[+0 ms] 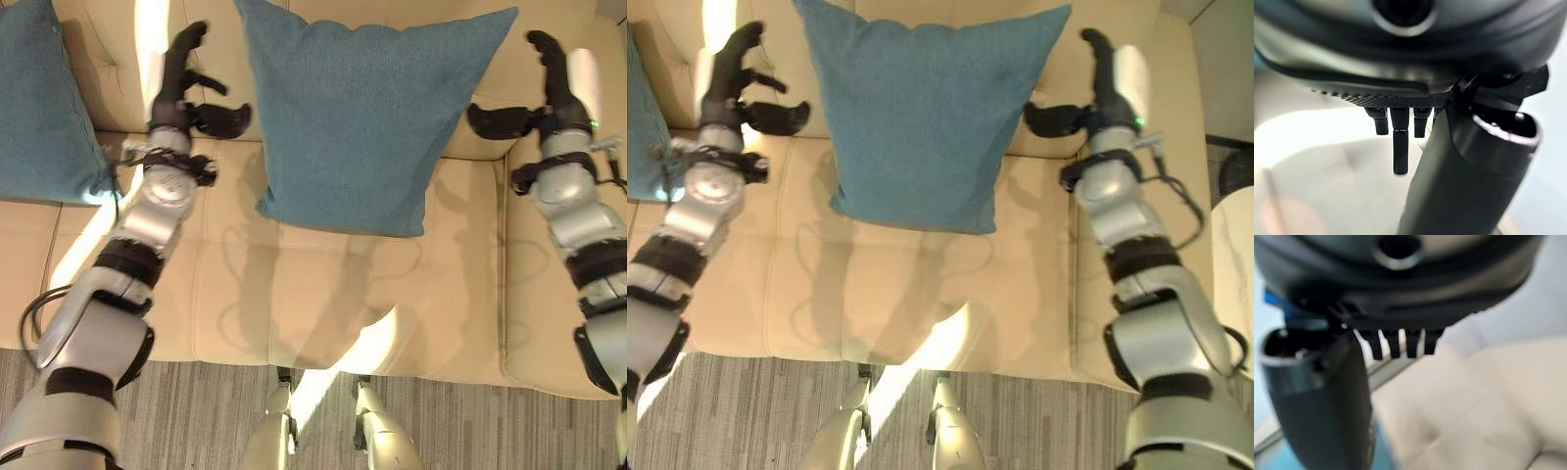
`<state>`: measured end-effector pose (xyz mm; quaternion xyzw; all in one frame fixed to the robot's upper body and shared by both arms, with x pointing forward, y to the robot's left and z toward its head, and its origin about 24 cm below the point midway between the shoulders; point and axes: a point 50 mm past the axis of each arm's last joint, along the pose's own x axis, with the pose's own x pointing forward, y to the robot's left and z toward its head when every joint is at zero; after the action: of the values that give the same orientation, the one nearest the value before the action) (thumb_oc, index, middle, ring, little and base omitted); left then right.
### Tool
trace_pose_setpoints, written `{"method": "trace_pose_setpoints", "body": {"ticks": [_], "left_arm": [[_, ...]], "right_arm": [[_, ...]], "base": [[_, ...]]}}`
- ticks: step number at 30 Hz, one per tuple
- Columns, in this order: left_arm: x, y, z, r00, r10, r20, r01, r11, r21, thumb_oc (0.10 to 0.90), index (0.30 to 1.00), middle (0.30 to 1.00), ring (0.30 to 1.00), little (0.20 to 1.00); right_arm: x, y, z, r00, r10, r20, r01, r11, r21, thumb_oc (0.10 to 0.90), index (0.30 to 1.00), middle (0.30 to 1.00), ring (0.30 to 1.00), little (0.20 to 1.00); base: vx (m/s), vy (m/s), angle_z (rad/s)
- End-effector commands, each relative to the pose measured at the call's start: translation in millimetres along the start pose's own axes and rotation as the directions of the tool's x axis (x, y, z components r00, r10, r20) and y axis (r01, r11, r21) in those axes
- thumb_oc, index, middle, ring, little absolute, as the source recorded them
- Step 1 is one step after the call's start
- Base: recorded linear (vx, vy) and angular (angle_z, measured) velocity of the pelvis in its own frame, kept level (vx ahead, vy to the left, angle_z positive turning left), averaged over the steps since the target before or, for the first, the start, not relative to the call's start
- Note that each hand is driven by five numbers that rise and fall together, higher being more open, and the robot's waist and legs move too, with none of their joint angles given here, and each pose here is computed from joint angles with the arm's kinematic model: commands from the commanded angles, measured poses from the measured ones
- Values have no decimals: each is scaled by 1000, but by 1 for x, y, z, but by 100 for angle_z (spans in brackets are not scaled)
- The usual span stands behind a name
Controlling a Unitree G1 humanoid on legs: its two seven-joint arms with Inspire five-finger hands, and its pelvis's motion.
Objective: Pick up all the scattered cushions and arrange them neatly on the sofa.
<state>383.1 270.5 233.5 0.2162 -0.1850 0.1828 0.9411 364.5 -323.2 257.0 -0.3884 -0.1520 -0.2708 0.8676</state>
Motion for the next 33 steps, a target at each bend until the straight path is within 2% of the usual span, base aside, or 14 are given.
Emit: {"method": "trace_pose_setpoints", "body": {"ticks": [1,9,11,14,15,18,19,20,21,22,23,25,29,33], "left_arm": [[-10,35,-22,997,77,-18,-76,995,60,800,900,900,900,900],[-77,22,-69,996,0,-88,-4,999,-45,800,900,900,900,900],[-138,2,-106,972,-70,-226,36,988,-151,800,900,900,900,900],[-157,1,-117,957,-86,-279,42,987,-157,800,900,900,900,900],[-177,-1,-131,931,-104,-349,48,985,-164,800,900,900,900,900],[-254,-4,-182,761,-154,-631,48,982,-183,800,900,900,900,900],[-255,-4,-182,760,-155,-631,48,982,-183,800,900,900,900,900],[-291,-5,-203,639,-194,-744,125,981,-148,800,900,900,900,900],[-291,-5,-204,639,-195,-744,126,981,-148,800,900,900,900,900],[-330,-6,-221,494,-199,-846,172,977,-130,800,900,900,900,900],[-346,-5,-226,434,-195,-880,195,974,-119,800,900,900,900,900],[-404,5,-238,202,-144,-969,270,959,-87,800,900,900,900,900],[-420,11,-239,140,-112,-984,255,964,-74,800,900,900,900,900],[-420,12,-240,139,-119,-983,316,946,-70,800,900,900,900,900]], "right_arm": [[-10,-30,-26,997,-71,-19,70,996,-49,800,900,900,900,900],[-77,-3,-76,995,17,-97,-10,997,80,800,900,900,900,900],[-133,29,-105,971,143,-194,-113,981,157,800,900,900,900,900],[-149,33,-112,960,165,-226,-127,976,175,800,900,900,900,900],[-167,41,-120,944,197,-264,-147,969,197,800,900,900,900,900],[-218,62,-142,873,293,-391,-195,942,272,800,900,900,900,900],[-218,62,-142,872,294,-391,-195,942,271,800,900,900,900,900],[-240,69,-153,825,334,-455,-219,932,288,800,900,900,900,900],[-240,69,-153,825,334,-456,-219,932,288,800,900,900,900,900],[-258,78,-161,779,373,-504,-240,920,310,800,900,900,900,900],[-268,81,-164,756,389,-528,-249,915,318,800,900,900,900,900],[-304,94,-177,649,456,-609,-287,888,360,800,900,900,900,900],[-319,96,-181,604,474,-641,-302,880,367,800,900,900,900,900],[-362,104,-195,442,518,-733,-331,853,403,800,900,900,900,900]], "base": [[38,-22,-3],[32,-14,1],[73,-36,-6],[29,-13,-4],[28,-14,-4],[44,-9,-3],[15,7,-5],[3,5,-5],[0,0,0],[0,0,0],[0,0,0],[-15,-6,2],[10,-29,3],[-22,-81,11]]}}
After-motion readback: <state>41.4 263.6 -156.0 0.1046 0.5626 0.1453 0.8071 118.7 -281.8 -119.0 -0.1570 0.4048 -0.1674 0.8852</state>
